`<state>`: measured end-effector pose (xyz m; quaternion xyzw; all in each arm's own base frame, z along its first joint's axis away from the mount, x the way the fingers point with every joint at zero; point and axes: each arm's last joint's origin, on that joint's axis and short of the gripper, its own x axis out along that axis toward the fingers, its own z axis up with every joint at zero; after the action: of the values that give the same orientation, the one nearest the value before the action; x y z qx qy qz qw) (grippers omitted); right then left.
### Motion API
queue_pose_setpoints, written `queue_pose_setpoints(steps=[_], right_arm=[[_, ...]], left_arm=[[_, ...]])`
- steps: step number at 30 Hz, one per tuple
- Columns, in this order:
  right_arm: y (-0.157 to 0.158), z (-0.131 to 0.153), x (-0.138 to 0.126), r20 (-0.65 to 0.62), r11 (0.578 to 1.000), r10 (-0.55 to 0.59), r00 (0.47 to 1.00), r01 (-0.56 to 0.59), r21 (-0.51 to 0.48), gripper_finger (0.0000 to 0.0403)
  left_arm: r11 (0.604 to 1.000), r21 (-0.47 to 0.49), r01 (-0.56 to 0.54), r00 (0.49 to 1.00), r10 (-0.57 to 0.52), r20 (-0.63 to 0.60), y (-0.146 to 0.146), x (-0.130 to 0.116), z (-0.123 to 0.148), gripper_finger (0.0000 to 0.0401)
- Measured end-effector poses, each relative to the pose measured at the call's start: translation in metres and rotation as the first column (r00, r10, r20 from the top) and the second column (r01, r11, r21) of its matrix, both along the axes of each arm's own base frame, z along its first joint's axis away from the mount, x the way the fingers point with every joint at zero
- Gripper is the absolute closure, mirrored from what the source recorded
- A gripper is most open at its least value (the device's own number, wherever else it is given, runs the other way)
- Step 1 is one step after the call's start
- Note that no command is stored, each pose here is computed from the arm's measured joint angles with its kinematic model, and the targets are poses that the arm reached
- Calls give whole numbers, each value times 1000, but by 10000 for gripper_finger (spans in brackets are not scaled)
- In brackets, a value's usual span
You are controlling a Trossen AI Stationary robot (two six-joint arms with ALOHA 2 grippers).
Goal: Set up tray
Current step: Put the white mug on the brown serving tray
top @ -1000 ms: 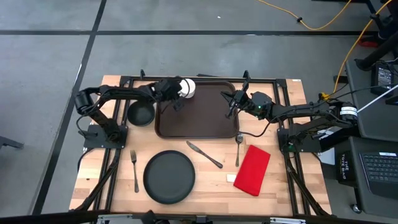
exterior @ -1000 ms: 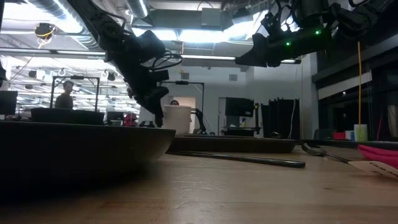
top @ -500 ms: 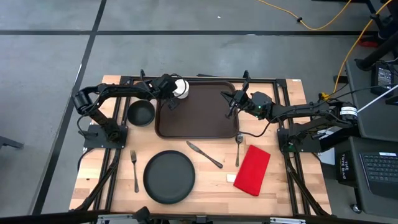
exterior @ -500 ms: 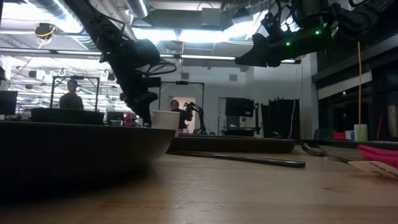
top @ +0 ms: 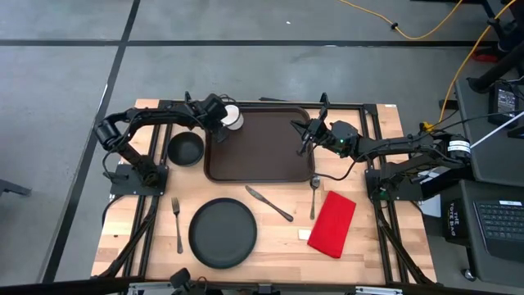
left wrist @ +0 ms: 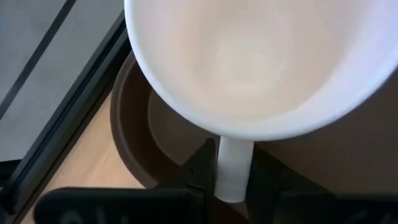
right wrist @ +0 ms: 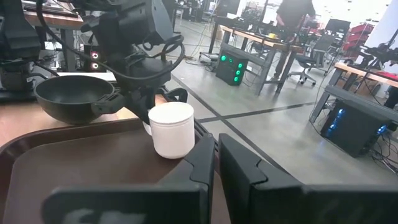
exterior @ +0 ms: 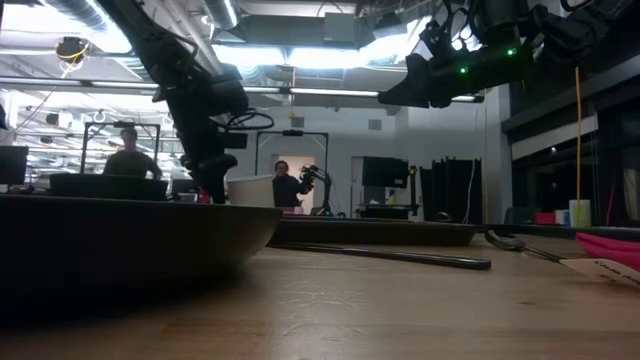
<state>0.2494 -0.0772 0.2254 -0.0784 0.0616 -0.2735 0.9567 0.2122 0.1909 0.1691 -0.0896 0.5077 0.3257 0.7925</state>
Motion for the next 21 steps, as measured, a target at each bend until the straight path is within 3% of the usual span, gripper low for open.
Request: queue_pose_setpoints(steps=[11, 21], right_arm=[[0, 0, 0, 0, 1000, 0, 1000, 0, 0, 374], [0, 0, 0, 2, 1000, 0, 1000, 0, 3, 374]], left_arm=[[995, 84, 57, 997, -61, 39, -6, -8, 28, 348], [996, 59, 63, 998, -64, 11, -5, -8, 22, 351]])
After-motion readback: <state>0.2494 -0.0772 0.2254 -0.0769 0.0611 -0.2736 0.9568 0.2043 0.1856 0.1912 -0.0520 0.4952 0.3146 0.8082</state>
